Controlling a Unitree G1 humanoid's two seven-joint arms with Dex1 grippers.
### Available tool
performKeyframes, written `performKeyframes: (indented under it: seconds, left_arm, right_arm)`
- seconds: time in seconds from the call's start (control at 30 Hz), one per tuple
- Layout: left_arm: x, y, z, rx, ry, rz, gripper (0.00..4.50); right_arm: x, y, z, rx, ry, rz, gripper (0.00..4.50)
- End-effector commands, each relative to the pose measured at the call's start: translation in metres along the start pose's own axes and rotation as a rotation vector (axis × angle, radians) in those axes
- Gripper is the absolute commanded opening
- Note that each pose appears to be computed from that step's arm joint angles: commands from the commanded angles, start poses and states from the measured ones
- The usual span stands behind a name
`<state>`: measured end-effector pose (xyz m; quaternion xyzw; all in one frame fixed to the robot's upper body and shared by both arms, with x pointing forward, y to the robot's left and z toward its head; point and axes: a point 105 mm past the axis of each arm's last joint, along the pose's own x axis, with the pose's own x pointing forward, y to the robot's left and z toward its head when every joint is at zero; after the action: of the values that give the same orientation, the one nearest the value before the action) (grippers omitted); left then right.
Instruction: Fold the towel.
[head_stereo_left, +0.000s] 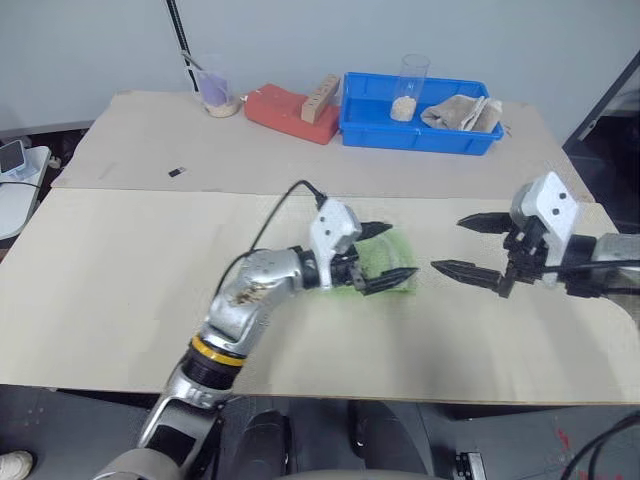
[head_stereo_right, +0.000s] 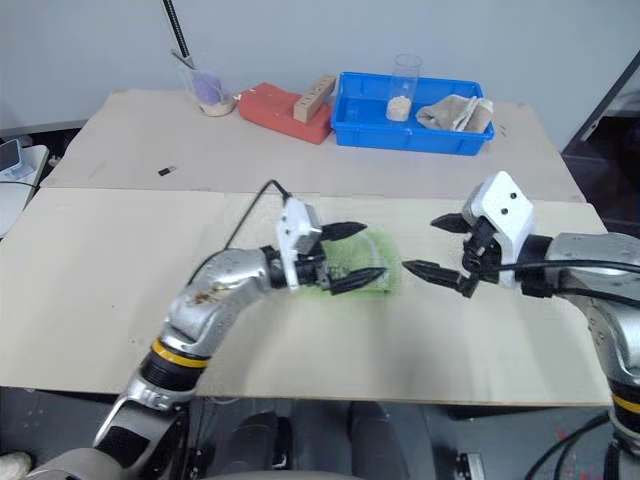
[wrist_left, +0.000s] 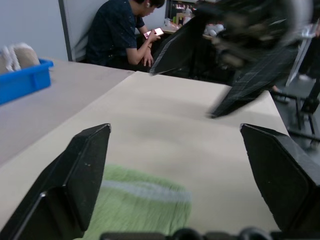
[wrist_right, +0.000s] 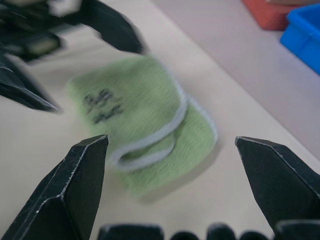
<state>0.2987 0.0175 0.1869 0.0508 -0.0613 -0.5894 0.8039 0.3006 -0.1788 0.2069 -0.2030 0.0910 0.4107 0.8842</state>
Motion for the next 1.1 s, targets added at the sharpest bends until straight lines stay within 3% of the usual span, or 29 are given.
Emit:
performKeyframes:
  seconds: [0.03,0.27,0.37,0.73,0.77,1.1]
  left_arm:
    - [-0.043,0.012,0.024,0.123,0.014,0.025,4.46]
    - [-0.111,0.025,0.025,0.207,0.247,-0.001,4.46]
    - [-0.128,0.028,0.030,0.238,0.284,0.018,4.46]
    - [-0.134,0.012,0.039,0.198,0.220,-0.039,4.46]
    - [-0.134,0.010,0.041,0.192,0.205,-0.056,4.50]
    - [-0.138,0.011,0.038,0.240,0.185,-0.088,4.50]
  right_arm:
    - [0.025,-0.009,0.003,0.017,-0.041,-0.036,4.50]
    - [0.067,-0.025,-0.024,0.125,-0.018,-0.126,4.50]
    - [0.082,-0.023,-0.035,0.155,0.005,-0.103,4.50]
    - [0.105,-0.013,-0.063,0.332,0.078,-0.040,4.50]
    - [0.106,-0.012,-0.064,0.341,0.081,-0.033,3.96]
    - [0.104,-0.016,-0.054,0.271,0.064,-0.027,0.60]
